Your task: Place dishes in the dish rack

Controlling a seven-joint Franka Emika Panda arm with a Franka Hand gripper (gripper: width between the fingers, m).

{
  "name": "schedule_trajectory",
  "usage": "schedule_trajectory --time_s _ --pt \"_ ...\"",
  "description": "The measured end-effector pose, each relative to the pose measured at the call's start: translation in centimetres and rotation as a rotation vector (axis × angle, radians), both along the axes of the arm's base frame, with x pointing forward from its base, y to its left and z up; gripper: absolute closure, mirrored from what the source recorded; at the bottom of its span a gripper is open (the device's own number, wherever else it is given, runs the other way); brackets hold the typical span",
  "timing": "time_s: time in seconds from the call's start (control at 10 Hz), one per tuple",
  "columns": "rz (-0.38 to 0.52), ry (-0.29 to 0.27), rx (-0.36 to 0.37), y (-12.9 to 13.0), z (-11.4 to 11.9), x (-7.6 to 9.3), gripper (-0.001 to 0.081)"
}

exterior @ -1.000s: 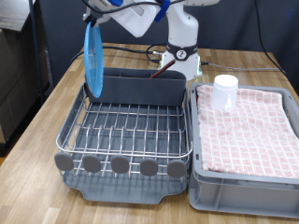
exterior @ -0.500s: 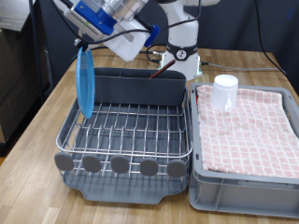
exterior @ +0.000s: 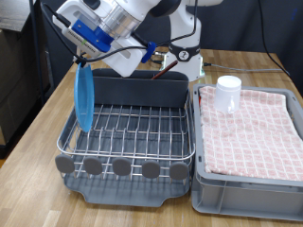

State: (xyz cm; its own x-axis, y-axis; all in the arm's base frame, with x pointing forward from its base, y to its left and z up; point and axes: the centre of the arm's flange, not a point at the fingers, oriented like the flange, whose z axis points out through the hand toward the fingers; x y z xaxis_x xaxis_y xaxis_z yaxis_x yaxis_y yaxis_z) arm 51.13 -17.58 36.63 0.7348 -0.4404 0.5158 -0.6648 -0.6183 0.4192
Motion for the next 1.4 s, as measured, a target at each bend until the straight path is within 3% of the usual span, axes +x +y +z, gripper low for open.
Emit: schedule_trajectory --time_s 0.6,1.2,1.3,1.4 --pt "-0.003 -0.007 0.029 -0.1 -3.1 -0.6 0.0787" --pt "-0.021 -0.018 0.043 0.1 -4.4 -1.0 0.0787" --pt "-0.019 -0.021 0.048 0.2 -4.5 -1.0 0.0765" --pt "-0.022 -0.018 0.064 0.2 -4.5 -1.0 0.0603"
